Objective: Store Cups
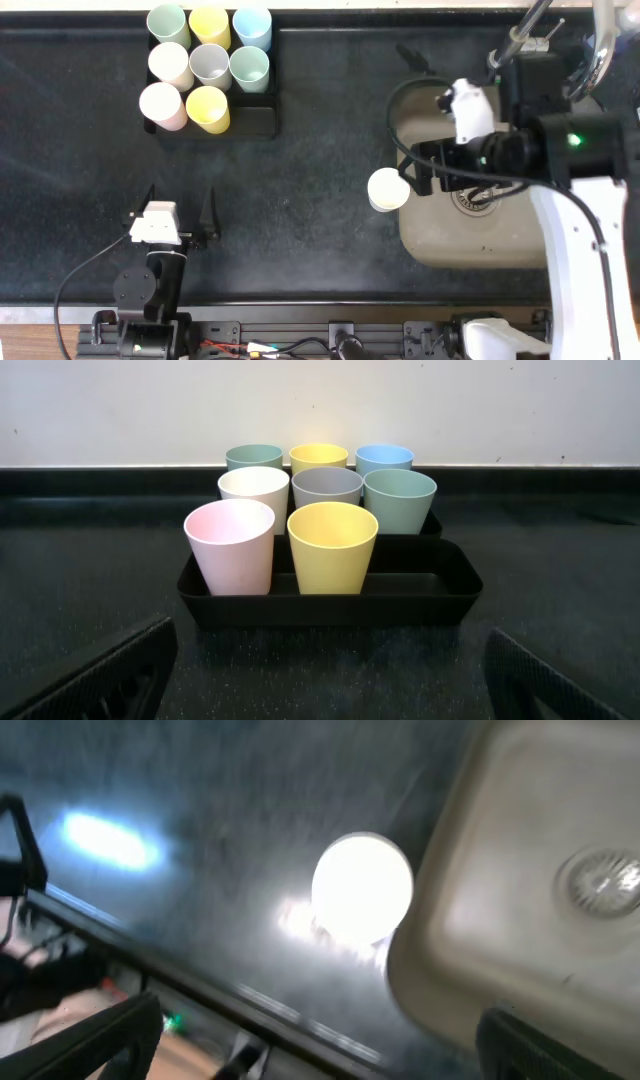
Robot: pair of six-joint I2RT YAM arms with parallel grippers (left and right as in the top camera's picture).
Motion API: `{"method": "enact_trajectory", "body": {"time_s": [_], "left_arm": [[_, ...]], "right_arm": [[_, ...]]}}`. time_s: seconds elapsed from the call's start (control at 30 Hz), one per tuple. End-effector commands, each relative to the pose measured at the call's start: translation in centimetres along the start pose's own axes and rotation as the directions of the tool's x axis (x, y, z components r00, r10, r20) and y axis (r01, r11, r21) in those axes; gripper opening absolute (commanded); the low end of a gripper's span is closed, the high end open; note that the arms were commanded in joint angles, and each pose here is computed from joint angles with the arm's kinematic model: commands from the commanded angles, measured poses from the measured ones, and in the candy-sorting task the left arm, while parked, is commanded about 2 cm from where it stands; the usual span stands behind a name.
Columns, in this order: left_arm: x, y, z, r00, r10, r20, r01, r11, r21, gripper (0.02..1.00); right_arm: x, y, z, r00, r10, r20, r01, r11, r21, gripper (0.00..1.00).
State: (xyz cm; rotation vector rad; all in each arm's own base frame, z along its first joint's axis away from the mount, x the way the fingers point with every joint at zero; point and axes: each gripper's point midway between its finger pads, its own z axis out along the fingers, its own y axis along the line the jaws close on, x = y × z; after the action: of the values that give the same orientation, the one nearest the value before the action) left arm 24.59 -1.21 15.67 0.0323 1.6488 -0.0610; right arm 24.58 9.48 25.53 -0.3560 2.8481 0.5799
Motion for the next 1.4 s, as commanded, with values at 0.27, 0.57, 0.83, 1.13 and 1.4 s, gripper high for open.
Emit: {"method": "enact_trajectory", "body": {"time_s": [0.27, 0.57, 0.83, 1.13, 1.4], "left_arm": [[0.0, -0.4, 0.0, 1.0, 0.021, 0.002, -0.021, 1.0, 0.019, 1.0], [0.0, -0.4, 0.0, 1.0, 0.021, 0.002, -0.021, 1.0, 0.019, 1.0], [0.0, -0.4, 0.0, 1.0, 0.021, 0.002, -0.021, 1.0, 0.019, 0.998], [0.0, -0.4, 0.0, 1.0, 0.021, 0.002, -0.021, 1.0, 0.019, 1.0], [0.0, -0.4, 0.0, 1.0, 0.021, 0.002, -0.021, 1.0, 0.019, 1.0]], "right_arm": [[0.6, -3.1, 2.9, 0.973, 0.129, -0.189, -0.102, 0.984, 0.146, 0.998], [0.8, -5.9, 5.7, 0.931, 0.211, -0.296, -0.126, 0.951, 0.281, 0.996], [1.9, -6.2, 8.3, 0.895, 0.219, -0.388, -0.109, 0.952, 0.287, 0.998], [2.9, -6.8, 10.9, 0.89, 0.201, -0.41, -0.078, 0.951, 0.299, 0.996], [2.8, -8.1, 12.8, 0.903, 0.224, -0.366, -0.097, 0.937, 0.334, 0.996]]}}
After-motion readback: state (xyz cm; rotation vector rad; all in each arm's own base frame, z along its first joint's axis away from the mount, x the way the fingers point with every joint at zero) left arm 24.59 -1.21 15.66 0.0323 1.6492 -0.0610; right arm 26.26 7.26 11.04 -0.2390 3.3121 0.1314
